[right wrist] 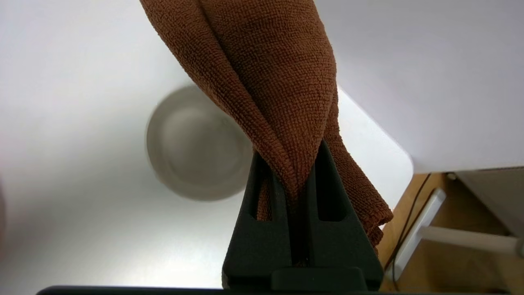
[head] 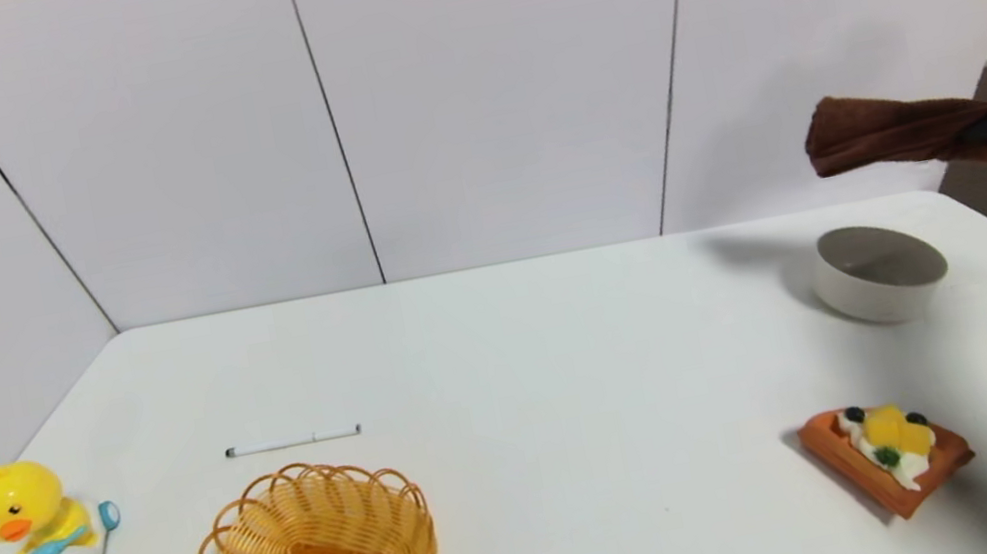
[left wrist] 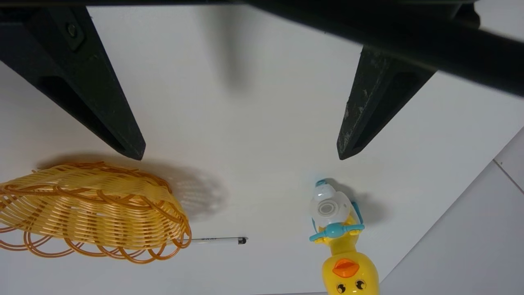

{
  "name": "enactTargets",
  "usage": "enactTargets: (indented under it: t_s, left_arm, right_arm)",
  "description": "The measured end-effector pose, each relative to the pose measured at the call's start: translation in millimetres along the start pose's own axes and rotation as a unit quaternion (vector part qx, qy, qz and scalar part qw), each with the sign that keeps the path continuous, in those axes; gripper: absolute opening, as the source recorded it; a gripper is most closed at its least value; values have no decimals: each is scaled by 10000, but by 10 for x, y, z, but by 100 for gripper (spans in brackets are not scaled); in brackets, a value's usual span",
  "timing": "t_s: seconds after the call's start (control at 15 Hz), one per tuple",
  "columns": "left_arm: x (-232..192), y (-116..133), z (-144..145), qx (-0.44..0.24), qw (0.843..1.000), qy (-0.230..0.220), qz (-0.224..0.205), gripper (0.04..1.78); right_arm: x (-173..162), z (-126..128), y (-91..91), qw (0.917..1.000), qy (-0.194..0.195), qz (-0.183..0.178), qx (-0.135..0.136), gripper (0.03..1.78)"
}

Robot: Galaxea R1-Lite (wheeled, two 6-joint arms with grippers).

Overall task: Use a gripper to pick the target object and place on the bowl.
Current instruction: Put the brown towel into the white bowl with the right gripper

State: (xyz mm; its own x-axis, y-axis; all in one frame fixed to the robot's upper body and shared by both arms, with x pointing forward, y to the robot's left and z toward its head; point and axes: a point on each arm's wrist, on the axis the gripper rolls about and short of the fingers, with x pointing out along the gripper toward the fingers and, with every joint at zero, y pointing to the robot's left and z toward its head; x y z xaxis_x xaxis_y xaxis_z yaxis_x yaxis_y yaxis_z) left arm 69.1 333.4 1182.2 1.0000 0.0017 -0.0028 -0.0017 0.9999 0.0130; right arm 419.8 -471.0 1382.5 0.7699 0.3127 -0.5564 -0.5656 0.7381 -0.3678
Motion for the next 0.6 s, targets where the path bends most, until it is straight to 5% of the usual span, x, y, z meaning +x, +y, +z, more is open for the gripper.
enactTargets:
  t_s: [0.4, 0.6]
  left_arm:
    - [0, 0, 0, 0, 10000, 2, -1, 169]
    - [0, 0, 0, 0, 10000, 2, 1, 169]
  right_arm:
    - [72, -191, -12, 9995, 164, 135, -246, 14]
    - [224, -247, 42, 9985, -40, 524, -146, 14]
